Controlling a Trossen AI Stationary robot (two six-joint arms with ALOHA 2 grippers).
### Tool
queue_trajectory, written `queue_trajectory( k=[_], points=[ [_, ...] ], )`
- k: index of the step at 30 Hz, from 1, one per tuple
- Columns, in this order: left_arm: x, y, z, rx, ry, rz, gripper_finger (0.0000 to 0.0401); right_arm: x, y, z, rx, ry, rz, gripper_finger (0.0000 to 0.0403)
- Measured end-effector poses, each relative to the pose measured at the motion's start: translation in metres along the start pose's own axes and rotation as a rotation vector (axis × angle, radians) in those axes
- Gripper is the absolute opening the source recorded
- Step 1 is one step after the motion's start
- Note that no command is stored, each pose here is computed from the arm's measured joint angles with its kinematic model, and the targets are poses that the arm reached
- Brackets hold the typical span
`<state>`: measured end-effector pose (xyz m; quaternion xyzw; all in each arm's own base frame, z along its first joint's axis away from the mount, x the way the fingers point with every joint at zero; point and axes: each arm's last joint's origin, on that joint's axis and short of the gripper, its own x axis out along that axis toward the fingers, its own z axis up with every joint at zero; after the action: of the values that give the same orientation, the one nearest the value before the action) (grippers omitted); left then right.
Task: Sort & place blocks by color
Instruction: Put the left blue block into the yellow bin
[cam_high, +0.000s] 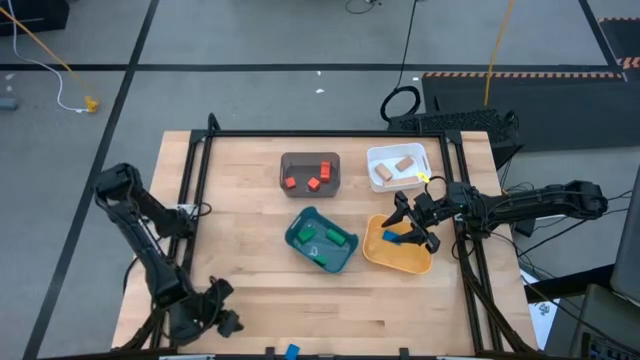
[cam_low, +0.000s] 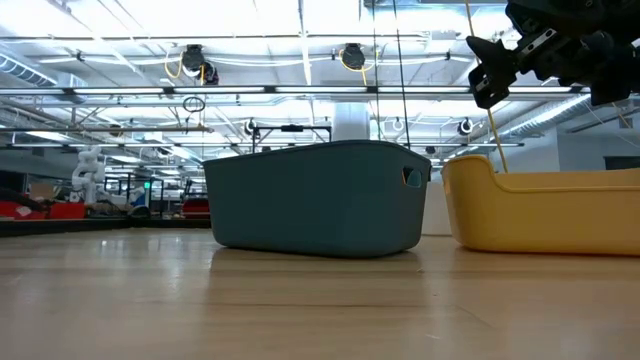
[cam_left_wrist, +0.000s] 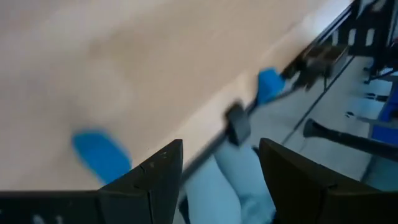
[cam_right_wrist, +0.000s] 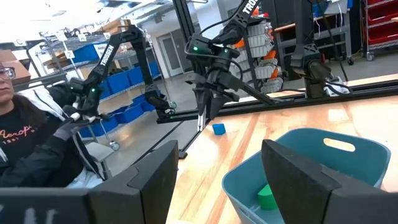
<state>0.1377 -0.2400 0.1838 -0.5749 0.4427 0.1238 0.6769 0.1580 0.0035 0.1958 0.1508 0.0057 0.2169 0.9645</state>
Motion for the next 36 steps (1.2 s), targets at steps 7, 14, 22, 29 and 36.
queue_trajectory(
  k=[7,14,22,29,36],
  points=[
    [-0.015,0.009,-0.007,-0.196,0.104,0.12,0.0211,0.0,0.0,0.0,0.0,0.0,0.0,0.0224],
    [-0.008,0.012,0.002,-0.251,0.144,0.256,0.0212,0.0,0.0,0.0,0.0,0.0,0.0,0.0224],
    [-0.004,0.011,0.018,-0.193,0.091,0.293,0.0212,0.0,0.0,0.0,0.0,0.0,0.0,0.0224],
    [0.007,0.014,0.02,-0.201,0.085,0.339,0.0221,0.0,0.0,0.0,0.0,0.0,0.0,0.0224],
    [0.013,0.015,0.018,-0.215,0.097,0.343,0.0249,0.0,0.0,0.0,0.0,0.0,0.0,0.0224]
  ],
)
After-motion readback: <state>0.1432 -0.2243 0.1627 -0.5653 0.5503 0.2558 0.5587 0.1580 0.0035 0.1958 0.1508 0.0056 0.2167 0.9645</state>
